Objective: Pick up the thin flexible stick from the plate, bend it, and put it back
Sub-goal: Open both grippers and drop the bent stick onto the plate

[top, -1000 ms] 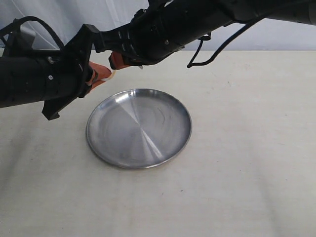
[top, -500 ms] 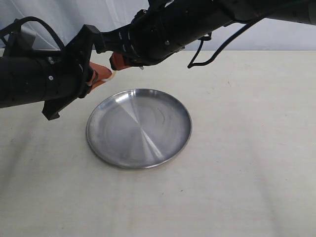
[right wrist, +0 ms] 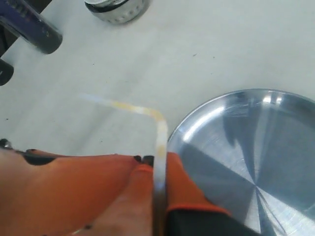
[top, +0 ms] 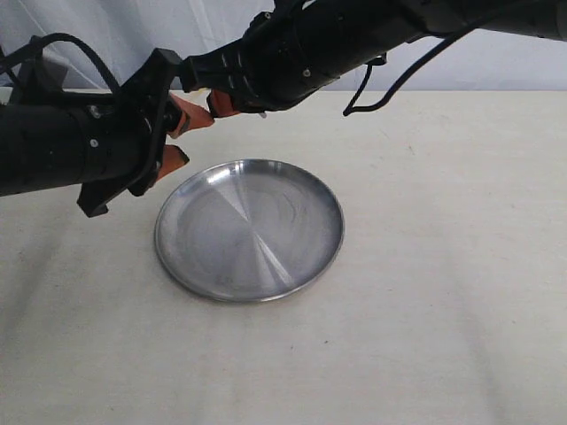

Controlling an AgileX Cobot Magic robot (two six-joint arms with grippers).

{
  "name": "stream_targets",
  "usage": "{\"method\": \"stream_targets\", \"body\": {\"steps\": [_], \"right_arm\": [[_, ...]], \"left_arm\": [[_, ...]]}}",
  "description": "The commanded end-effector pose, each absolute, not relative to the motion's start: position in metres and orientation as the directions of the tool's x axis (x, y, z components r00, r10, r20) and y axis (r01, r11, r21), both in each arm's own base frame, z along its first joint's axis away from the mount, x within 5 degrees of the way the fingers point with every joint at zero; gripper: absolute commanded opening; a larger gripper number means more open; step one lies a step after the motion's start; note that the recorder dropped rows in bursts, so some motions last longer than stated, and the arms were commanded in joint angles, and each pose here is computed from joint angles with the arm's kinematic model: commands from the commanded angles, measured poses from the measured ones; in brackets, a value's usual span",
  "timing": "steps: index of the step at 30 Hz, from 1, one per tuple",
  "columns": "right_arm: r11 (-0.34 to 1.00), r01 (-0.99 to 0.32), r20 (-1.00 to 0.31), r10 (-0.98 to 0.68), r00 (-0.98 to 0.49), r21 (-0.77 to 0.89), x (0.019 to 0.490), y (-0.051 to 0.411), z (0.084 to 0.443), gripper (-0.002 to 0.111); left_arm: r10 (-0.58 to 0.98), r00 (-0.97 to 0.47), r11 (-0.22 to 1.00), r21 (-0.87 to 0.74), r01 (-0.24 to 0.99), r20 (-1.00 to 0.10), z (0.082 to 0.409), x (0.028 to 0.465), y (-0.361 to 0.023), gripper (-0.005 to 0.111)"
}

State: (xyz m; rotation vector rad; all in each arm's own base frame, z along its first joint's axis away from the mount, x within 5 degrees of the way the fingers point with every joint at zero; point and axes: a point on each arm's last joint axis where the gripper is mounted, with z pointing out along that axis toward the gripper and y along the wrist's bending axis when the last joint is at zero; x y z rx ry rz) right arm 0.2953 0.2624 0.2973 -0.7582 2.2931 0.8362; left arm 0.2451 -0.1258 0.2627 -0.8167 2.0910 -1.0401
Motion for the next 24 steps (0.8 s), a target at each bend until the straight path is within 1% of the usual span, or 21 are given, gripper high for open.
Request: {"method": "stream_targets", "body": {"steps": [1,6,15,19,24], "right_arm": [[0.658,-0.664,-0.651,-0.336,-0.681,0.354,0.295,0.261,0.293,0.0],[0.715,-0.631,-0.629,-0.349,-0.694,0.3,0.299,0.254,0.289,0.0],[0.751,-0.614,-0.612,-0.373,-0.698,0.243,0.301,0.249,0.285,0.0],[0.757,-0.61,-0.562,-0.407,-0.72,0.234,0.301,0.243,0.28,0.0],[0.766,-0.588,-0.487,-0.422,-0.765,0.26,0.304,0.242,0.264,0.0]], "left_arm": [[-0.763,-0.574,0.502,-0.833,-0.233,-0.299,0.266,0.245,-0.125,0.054],[-0.789,-0.517,0.517,-0.814,-0.265,-0.332,0.265,0.248,-0.119,0.054],[-0.806,-0.454,0.538,-0.788,-0.299,-0.379,0.264,0.25,-0.111,0.054],[-0.822,-0.389,0.548,-0.766,-0.337,-0.416,0.263,0.252,-0.103,0.054],[-0.836,-0.282,0.548,-0.748,-0.375,-0.471,0.271,0.249,-0.089,0.053]]}}
